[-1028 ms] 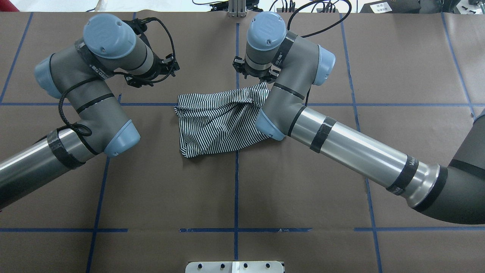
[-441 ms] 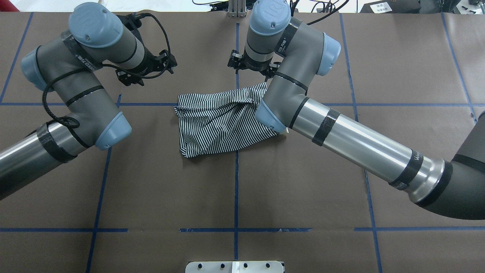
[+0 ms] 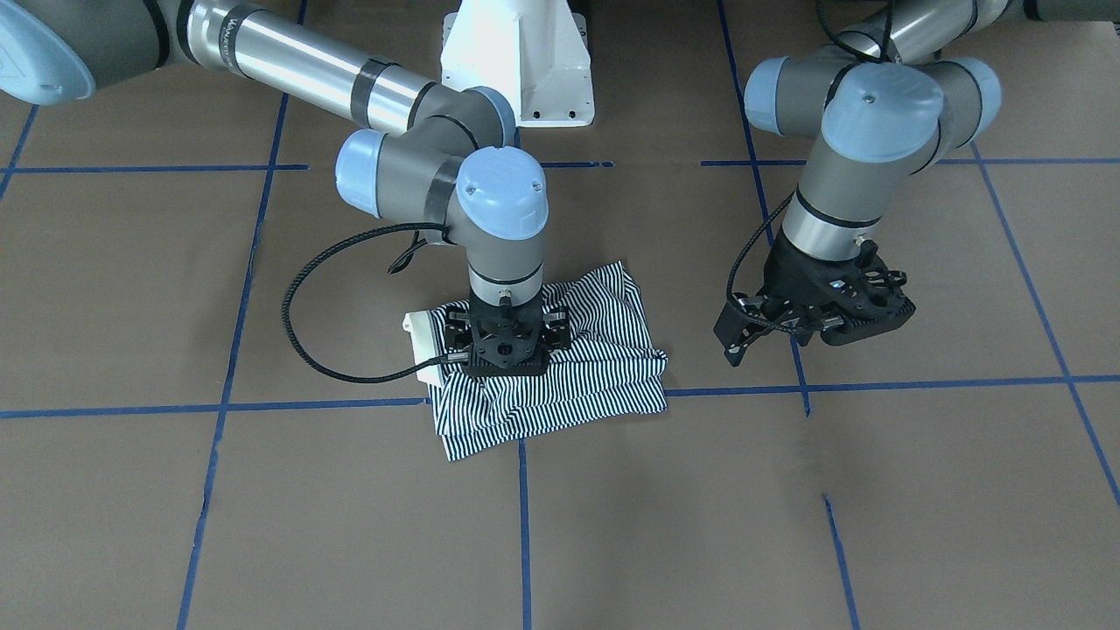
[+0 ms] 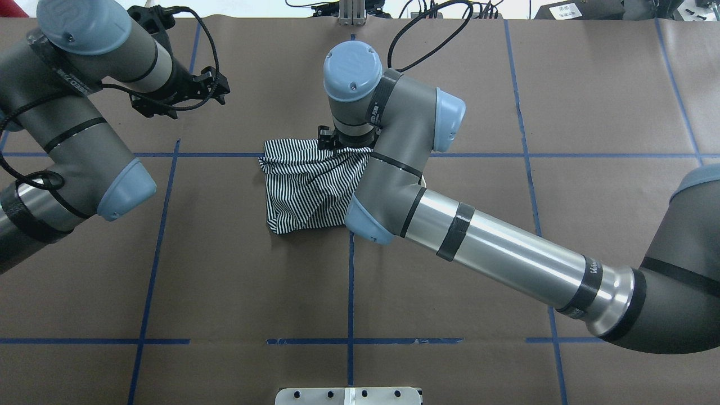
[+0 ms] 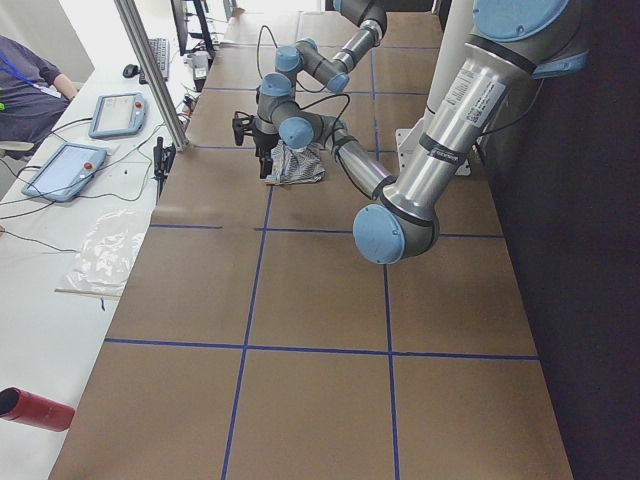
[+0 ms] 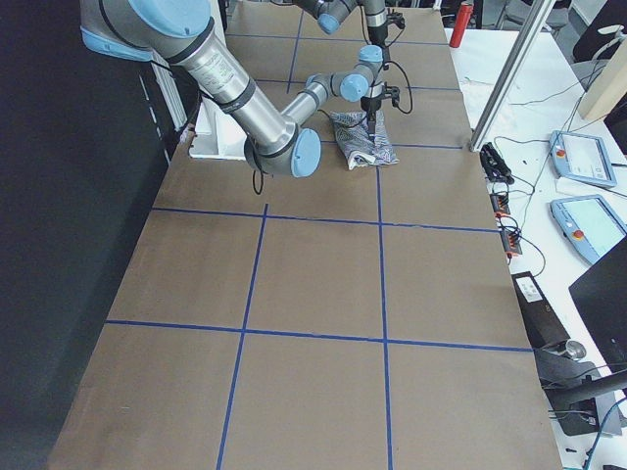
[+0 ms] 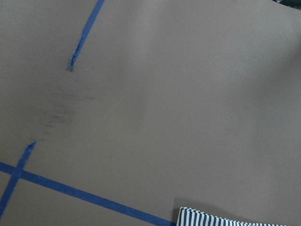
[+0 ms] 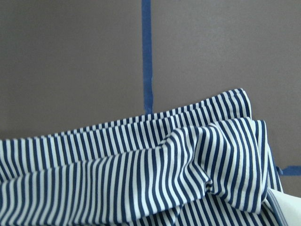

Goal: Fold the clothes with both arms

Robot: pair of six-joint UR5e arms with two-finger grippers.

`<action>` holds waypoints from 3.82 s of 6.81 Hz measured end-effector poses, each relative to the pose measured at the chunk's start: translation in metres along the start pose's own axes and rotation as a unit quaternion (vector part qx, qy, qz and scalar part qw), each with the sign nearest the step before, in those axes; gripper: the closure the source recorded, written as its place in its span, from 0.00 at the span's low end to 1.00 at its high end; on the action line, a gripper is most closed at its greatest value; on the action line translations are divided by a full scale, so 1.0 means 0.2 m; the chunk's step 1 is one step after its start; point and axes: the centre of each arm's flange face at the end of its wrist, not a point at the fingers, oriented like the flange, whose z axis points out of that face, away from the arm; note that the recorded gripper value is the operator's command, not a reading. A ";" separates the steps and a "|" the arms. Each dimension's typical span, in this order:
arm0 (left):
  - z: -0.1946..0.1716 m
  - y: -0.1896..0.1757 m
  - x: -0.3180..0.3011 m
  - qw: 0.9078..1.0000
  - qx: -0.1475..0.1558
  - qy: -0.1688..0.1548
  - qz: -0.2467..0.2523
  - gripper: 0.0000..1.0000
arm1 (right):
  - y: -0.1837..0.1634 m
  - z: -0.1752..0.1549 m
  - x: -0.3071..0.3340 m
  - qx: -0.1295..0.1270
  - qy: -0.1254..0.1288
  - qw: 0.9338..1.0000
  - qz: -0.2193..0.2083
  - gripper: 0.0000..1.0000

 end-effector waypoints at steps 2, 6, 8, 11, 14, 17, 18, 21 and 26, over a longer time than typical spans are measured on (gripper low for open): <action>-0.03 -0.02 -0.02 1.000 0.003 -0.003 0.003 0.00 | 0.04 0.10 -0.01 0.002 0.045 0.996 -0.079 0.00; -0.05 -0.07 -0.05 1.000 0.007 -0.006 -0.003 0.00 | -0.21 0.33 0.08 0.074 0.079 0.985 -0.138 0.00; -0.06 -0.08 -0.06 1.000 0.007 -0.012 -0.007 0.00 | -0.43 0.34 0.17 0.151 0.112 0.971 -0.145 0.00; -0.07 -0.08 -0.05 1.000 0.007 -0.012 -0.009 0.00 | -0.61 0.25 0.25 0.222 0.149 0.953 -0.142 0.00; -0.02 0.01 0.07 0.999 -0.011 0.006 -0.034 0.00 | -0.76 0.10 0.36 0.169 0.076 0.974 -0.131 0.00; 0.35 0.18 0.30 0.996 -0.038 0.021 -0.083 0.14 | -0.86 -0.12 0.56 0.097 0.010 0.988 -0.119 0.00; 0.46 0.21 0.35 0.995 -0.037 0.022 -0.091 0.29 | -0.89 -0.18 0.69 0.069 -0.015 0.992 -0.108 0.00; 0.60 0.35 0.39 0.995 -0.040 0.012 -0.085 0.50 | -0.84 -0.26 0.96 0.037 -0.044 0.994 -0.091 0.00; 0.65 0.40 0.38 0.996 -0.040 0.003 -0.078 1.00 | -0.83 -0.28 0.97 0.033 -0.042 0.995 -0.088 0.00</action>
